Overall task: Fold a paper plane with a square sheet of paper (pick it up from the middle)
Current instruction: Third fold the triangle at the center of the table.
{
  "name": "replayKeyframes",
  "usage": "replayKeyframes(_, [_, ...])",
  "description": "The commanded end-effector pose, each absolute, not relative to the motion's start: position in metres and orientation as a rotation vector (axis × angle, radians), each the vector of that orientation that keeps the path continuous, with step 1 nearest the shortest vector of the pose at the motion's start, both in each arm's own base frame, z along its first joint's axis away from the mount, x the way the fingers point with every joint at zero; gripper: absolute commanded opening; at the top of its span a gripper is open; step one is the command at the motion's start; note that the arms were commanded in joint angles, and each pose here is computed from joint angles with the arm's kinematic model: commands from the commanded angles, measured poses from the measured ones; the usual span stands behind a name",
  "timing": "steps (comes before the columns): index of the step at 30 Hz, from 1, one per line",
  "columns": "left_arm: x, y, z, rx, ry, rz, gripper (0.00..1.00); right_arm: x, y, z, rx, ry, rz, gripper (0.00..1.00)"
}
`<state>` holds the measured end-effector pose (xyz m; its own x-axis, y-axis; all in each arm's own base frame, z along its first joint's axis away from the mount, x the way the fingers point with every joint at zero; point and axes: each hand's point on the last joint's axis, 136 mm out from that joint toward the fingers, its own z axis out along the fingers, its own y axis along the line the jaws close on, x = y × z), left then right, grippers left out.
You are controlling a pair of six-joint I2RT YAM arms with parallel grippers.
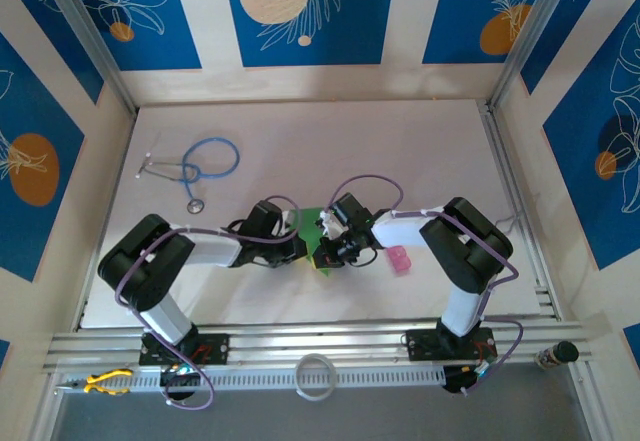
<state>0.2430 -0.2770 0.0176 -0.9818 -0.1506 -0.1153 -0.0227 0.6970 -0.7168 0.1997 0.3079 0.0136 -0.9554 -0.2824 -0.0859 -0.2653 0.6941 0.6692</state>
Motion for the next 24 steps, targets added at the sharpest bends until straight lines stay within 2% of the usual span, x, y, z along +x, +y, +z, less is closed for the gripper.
replayKeyframes(1, [0.261, -0.246, -0.005, -0.22, 2.759, -0.98, 0.02, 0.185, 0.285, -0.01, 0.421, -2.857, -0.957, 0.04])
replayKeyframes(12, [0.275, -0.237, 0.003, -0.229, 2.733, -1.018, 0.03, 0.187, 0.282, -0.011, 0.42, -2.869, -0.941, 0.03])
replayKeyframes(24, [0.287, -0.206, -0.001, -0.253, 2.774, -0.894, 0.03, 0.187, 0.279, -0.011, 0.425, -2.873, -0.94, 0.03])
